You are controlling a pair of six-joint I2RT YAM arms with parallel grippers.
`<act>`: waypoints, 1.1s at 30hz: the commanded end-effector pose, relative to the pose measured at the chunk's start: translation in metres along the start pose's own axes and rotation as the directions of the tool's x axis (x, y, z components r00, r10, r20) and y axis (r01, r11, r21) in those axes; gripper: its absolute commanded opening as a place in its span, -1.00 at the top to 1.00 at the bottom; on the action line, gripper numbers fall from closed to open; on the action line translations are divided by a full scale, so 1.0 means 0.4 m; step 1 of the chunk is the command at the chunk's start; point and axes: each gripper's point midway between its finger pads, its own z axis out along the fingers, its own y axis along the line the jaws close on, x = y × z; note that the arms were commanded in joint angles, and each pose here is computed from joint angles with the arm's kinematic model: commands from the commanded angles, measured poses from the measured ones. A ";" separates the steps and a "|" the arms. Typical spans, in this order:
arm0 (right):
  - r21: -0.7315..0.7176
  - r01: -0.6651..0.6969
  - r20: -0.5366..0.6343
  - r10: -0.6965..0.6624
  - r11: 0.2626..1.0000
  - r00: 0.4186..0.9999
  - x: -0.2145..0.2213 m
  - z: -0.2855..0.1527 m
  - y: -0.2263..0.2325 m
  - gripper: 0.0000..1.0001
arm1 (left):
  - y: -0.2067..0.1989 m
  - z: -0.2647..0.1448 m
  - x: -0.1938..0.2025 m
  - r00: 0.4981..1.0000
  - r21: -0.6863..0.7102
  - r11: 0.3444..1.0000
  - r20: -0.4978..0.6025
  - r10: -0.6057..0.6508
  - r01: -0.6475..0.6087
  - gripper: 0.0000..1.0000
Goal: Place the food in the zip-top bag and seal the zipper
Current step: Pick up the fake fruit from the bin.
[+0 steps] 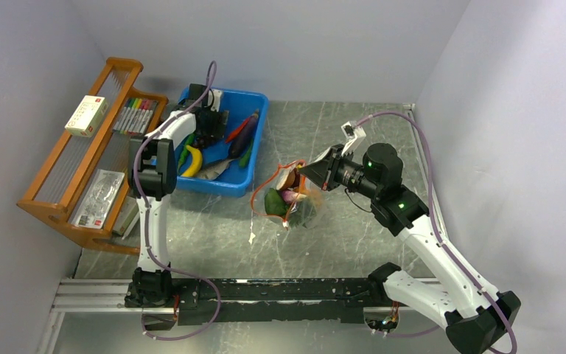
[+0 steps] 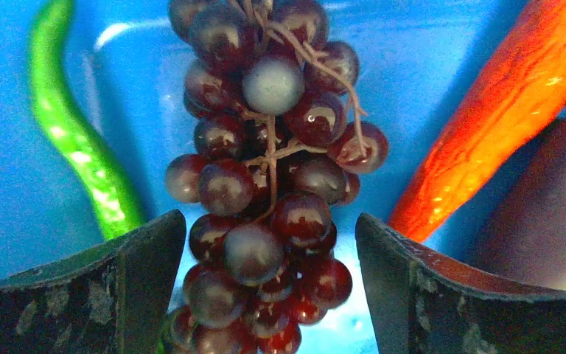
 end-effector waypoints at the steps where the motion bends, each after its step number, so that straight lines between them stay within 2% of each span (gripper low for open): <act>1: -0.010 0.030 0.053 -0.029 1.000 0.998 -0.039 -0.005 0.015 1.00 | 0.008 0.023 -0.003 1.000 -0.003 1.000 -0.010 -0.007 0.007 -0.63; 6: -0.007 0.032 0.051 -0.032 0.999 0.998 -0.042 0.000 0.013 1.00 | 0.015 0.049 0.024 0.999 -0.020 1.000 -0.032 0.002 -0.002 -0.61; 10: -0.012 0.030 0.050 -0.029 0.999 0.998 -0.042 0.003 0.014 1.00 | 0.011 0.064 0.046 0.999 -0.013 1.000 -0.052 0.003 -0.003 -0.37; 13: -0.007 0.031 0.050 -0.031 0.999 0.998 -0.041 0.002 0.012 1.00 | 0.011 0.061 0.051 0.999 -0.014 1.000 -0.052 0.000 -0.001 -0.32; 17: -0.007 0.028 0.051 -0.028 1.000 0.998 -0.038 0.000 0.011 1.00 | 0.014 0.032 0.023 1.000 -0.020 1.000 -0.024 -0.006 0.005 -0.21; 23: -0.020 0.027 0.055 -0.026 0.999 0.998 -0.038 0.002 0.015 1.00 | 0.015 -0.025 -0.029 0.999 -0.024 1.000 0.032 -0.015 0.015 0.14; 33: -0.036 0.025 0.062 -0.022 0.999 0.998 -0.041 0.001 0.023 1.00 | 0.011 -0.103 -0.052 0.997 -0.018 0.999 0.073 -0.034 0.035 0.25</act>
